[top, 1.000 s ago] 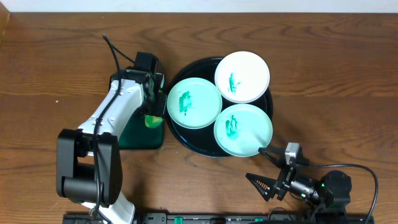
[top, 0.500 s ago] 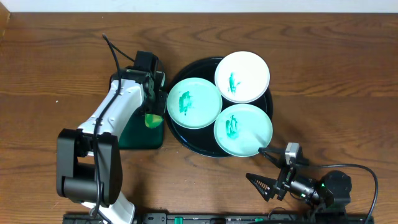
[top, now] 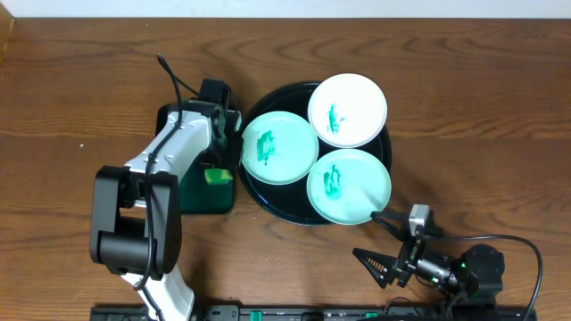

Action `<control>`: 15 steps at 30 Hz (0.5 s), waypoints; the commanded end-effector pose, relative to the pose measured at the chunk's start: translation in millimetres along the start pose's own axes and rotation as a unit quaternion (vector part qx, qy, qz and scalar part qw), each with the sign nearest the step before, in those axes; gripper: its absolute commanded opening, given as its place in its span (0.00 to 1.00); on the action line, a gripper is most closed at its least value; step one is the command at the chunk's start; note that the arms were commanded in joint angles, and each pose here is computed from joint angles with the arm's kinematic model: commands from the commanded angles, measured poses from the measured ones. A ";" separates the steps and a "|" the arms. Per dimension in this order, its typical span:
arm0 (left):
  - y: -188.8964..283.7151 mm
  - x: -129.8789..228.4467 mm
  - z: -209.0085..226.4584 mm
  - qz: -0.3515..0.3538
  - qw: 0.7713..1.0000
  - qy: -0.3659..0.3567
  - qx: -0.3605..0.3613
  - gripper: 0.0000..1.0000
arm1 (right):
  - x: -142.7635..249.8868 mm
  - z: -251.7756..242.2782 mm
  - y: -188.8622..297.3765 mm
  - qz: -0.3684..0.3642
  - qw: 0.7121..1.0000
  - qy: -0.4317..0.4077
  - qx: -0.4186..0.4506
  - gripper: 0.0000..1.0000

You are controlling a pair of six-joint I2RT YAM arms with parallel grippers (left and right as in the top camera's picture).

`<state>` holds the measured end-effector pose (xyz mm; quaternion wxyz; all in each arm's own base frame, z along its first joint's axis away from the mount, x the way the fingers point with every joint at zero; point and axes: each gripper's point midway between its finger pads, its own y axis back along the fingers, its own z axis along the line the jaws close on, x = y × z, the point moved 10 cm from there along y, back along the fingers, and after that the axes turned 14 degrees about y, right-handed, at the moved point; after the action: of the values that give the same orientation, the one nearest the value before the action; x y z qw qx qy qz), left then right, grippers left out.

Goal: Clean dirty plates on tray and stack at the side

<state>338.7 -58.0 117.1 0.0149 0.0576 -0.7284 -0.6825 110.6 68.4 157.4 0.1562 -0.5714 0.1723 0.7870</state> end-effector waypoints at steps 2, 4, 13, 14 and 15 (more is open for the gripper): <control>0.3 0.7 3.2 0.002 1.000 0.005 -0.007 0.07 | -1.1 2.1 -0.1 0.003 1.000 -0.005 -0.008 0.99; 4.5 0.4 2.8 -0.004 1.000 0.003 -0.005 0.07 | -1.1 2.1 -0.1 0.003 1.000 -0.005 -0.008 0.99; 54.7 3.1 -1.2 -0.077 0.996 -0.047 0.028 0.08 | -1.1 2.1 -0.1 0.003 1.000 -0.005 -0.008 0.99; 59.7 3.7 -1.1 -0.084 0.995 -0.052 0.029 0.07 | -1.1 2.1 -0.1 0.003 1.000 -0.005 -0.008 0.99; 64.8 4.7 -1.3 -0.090 0.993 -0.062 0.036 0.07 | -1.1 2.1 -0.1 0.003 1.000 -0.005 -0.008 0.99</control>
<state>335.5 -57.1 154.6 -0.0420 0.0792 -0.7348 -0.6723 110.6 68.4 157.3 0.1561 -0.5712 0.1723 0.7871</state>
